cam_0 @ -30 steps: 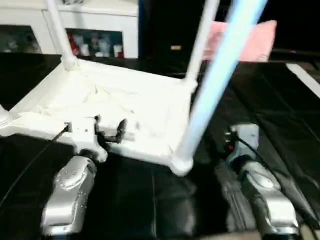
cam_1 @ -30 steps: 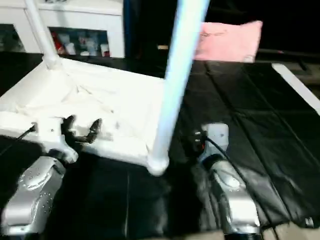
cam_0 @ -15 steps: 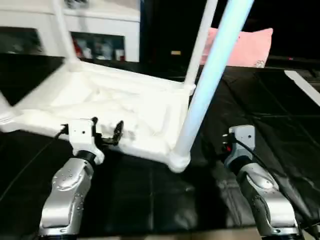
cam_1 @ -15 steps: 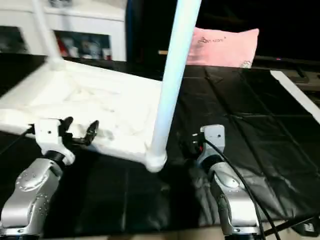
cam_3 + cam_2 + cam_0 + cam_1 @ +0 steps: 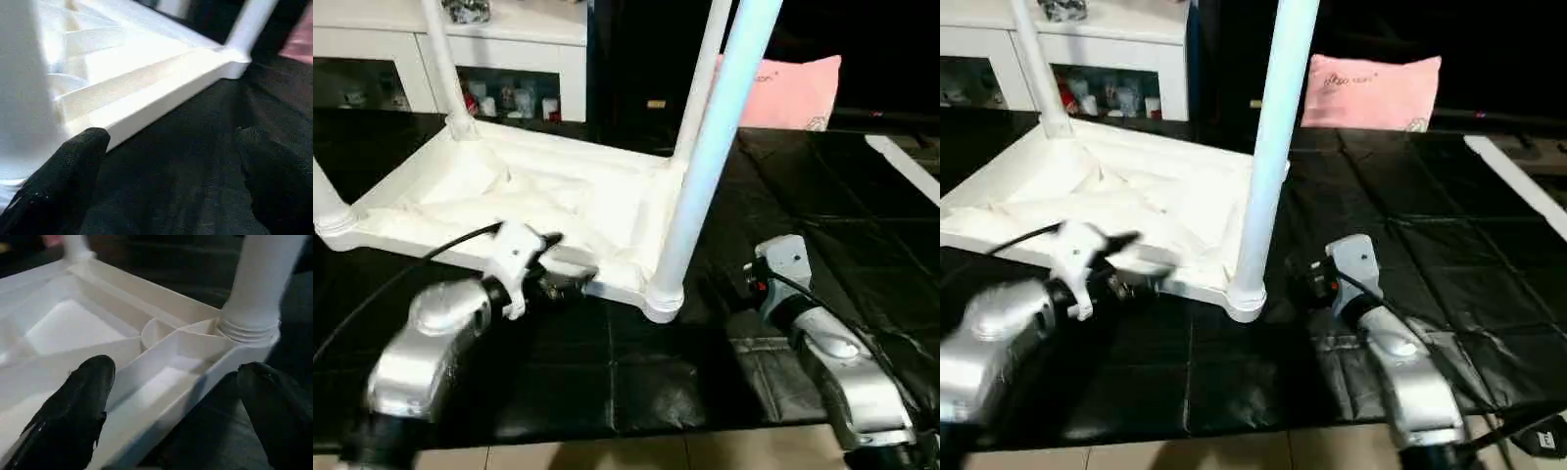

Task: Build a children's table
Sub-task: Rotate table base

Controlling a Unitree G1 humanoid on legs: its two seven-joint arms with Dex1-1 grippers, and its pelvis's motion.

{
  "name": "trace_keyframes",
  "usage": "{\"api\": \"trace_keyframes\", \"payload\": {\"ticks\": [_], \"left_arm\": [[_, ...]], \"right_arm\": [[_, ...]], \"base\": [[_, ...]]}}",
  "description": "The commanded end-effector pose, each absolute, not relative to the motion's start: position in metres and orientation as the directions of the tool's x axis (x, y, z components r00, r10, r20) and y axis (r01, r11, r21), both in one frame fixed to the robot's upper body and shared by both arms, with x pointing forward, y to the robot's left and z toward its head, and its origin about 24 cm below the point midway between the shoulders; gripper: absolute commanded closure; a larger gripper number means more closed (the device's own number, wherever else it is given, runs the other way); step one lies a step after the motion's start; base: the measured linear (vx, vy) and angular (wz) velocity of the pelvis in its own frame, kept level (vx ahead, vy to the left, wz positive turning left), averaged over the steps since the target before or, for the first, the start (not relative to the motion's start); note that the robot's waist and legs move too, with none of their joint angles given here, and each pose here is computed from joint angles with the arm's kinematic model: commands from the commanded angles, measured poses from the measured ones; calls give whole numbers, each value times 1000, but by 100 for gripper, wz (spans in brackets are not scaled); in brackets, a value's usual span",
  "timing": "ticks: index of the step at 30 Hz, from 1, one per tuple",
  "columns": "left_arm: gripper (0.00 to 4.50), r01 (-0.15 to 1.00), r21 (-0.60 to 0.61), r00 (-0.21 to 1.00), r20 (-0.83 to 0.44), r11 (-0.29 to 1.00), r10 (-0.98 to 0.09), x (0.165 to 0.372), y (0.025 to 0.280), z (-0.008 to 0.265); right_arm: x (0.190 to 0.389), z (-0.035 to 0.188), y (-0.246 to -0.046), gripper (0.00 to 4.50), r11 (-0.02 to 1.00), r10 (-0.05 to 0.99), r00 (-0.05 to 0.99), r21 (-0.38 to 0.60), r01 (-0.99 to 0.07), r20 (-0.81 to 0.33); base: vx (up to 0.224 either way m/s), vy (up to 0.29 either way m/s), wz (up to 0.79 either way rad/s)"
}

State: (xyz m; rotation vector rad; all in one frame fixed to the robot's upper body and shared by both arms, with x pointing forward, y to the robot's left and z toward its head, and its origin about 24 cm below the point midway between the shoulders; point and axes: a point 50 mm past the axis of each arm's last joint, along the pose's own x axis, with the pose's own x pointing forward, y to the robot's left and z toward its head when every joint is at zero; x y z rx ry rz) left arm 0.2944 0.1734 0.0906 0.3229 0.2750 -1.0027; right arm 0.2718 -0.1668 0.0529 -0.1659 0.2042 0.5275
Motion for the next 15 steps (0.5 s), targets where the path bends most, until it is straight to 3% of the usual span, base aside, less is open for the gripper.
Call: {"api": "trace_keyframes", "payload": {"ticks": [1, 9, 15], "left_arm": [[5, 913, 146, 404, -440, 381, -802, 300, 166, 90], [58, 992, 88, 123, -585, 88, -802, 324, 139, 95], [101, 993, 120, 96, -667, 21, -739, 339, 130, 86]], "right_arm": [[269, 61, -167, 0, 799, 557, 794, -102, -592, -244], [254, 74, -177, 0, 674, 688, 664, -80, -734, -294], [249, 76, -181, 0, 661, 695, 649, -81, -746, -308]], "base": [[0, 0, 0], [0, 0, 0], [0, 0, 0]]}}
